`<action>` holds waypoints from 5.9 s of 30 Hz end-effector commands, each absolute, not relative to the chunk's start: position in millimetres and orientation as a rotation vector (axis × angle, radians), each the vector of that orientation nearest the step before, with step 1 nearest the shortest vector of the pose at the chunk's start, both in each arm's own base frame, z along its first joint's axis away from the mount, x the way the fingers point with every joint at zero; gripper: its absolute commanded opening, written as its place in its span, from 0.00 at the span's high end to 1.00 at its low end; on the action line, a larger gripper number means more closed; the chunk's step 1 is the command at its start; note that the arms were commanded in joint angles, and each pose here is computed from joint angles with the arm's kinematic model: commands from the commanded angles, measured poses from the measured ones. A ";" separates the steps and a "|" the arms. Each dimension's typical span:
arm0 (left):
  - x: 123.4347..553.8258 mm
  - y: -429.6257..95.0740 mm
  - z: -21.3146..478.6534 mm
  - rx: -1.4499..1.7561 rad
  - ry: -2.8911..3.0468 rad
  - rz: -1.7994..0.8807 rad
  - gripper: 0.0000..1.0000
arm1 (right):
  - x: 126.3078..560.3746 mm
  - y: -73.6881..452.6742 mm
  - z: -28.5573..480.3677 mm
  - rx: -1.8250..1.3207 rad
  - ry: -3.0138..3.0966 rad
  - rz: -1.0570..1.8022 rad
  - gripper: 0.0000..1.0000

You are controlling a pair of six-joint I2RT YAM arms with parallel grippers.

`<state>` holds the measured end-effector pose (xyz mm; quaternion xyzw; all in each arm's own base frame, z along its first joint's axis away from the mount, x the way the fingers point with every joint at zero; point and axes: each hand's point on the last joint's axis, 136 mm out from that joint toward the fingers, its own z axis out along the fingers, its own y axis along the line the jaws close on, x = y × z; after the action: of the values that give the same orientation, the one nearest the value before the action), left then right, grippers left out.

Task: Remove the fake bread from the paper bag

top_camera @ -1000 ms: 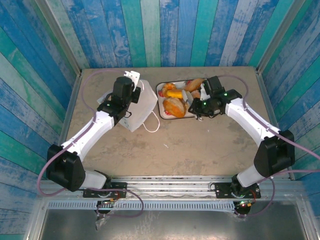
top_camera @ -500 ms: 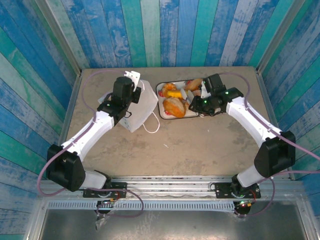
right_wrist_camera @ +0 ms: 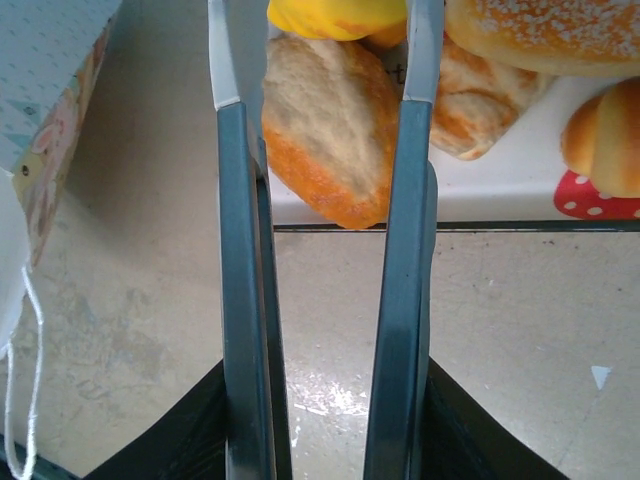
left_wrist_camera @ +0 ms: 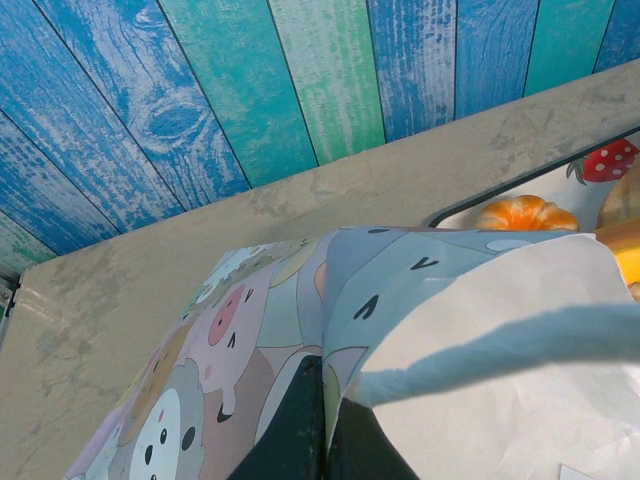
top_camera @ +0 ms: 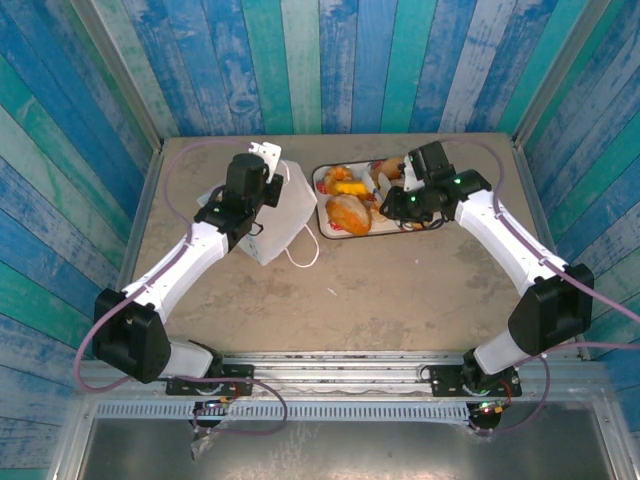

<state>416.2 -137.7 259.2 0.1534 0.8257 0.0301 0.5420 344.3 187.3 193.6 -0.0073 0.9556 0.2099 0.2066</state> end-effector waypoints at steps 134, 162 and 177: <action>358.2 -60.5 378.9 -0.502 1.859 -0.924 0.06 | 202.3 143.0 80.4 -0.050 2.549 0.197 0.57; 302.8 15.1 317.9 -0.702 1.746 -0.428 0.06 | 187.8 169.8 16.8 -0.161 2.764 0.033 0.44; 295.8 50.4 248.5 -0.896 1.723 -0.242 0.06 | 184.6 175.0 21.4 -0.057 2.866 -0.037 0.20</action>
<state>298.9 38.1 242.1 -0.3566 0.7584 -0.1153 0.5332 189.9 182.4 15.9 -0.0339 0.9879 0.0088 0.1508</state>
